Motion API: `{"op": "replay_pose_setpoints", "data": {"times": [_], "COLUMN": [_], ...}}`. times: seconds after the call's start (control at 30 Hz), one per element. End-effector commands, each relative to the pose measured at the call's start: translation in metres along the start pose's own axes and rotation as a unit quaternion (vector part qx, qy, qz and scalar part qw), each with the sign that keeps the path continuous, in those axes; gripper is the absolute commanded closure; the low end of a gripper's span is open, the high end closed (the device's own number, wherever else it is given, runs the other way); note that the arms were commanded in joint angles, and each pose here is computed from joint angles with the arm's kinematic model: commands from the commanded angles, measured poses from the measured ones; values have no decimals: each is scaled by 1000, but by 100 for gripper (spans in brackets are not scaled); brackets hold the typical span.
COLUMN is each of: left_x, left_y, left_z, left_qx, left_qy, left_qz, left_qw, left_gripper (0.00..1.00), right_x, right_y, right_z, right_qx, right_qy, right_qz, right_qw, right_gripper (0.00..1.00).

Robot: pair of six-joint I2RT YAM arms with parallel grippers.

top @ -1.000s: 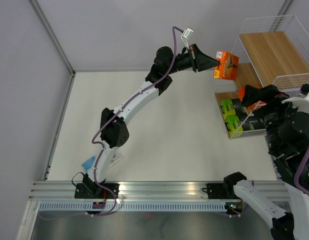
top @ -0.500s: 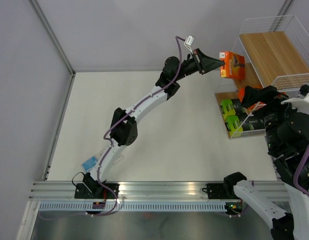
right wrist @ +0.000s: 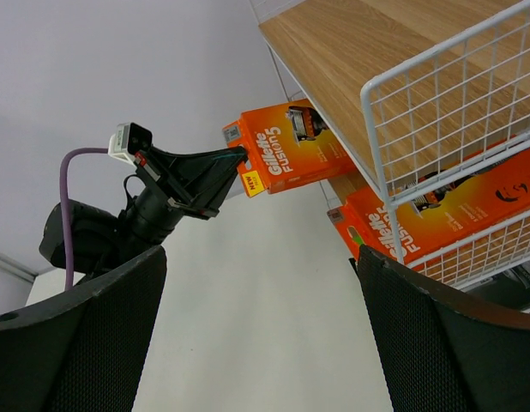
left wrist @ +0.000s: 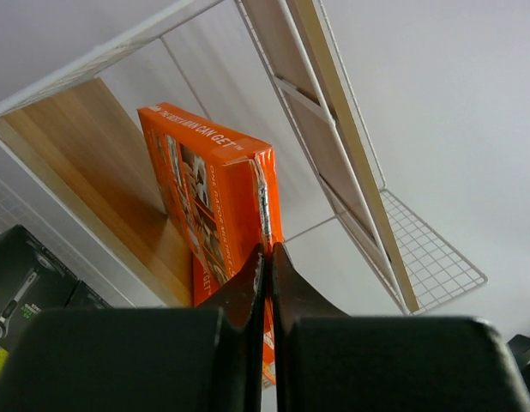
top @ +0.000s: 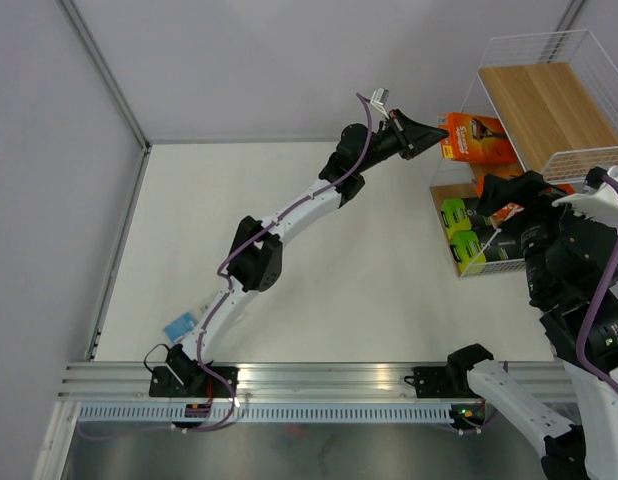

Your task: Place and organize the shaving razors onto the shelf

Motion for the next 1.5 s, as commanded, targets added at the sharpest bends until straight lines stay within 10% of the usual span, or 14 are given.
{"op": "replay_pose_setpoints", "data": {"times": [0.0, 1.47], "left_x": [-8, -57], "left_y": [9, 37], "left_z": [-4, 27], "left_qx": [10, 103], "left_qy": [-40, -5], "left_qz": [-25, -97], "left_qw": [999, 990], "left_gripper": [98, 88], "right_x": [-6, -48], "right_y": [7, 40], "right_z": [3, 20], "right_qx": [8, 69], "right_qy": [-13, -40], "right_qz": [10, 75], "right_qw": [1000, 994], "right_gripper": [2, 2]}}
Point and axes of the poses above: each gripper's point midway between its finger pads, its own y axis out along the fingers, its own z axis along the line the jaws close on, x = y × z, the point moved 7 cm from there along -y, back along the fingers, and after that the axes turned 14 degrees about y, right-handed, at the moved point
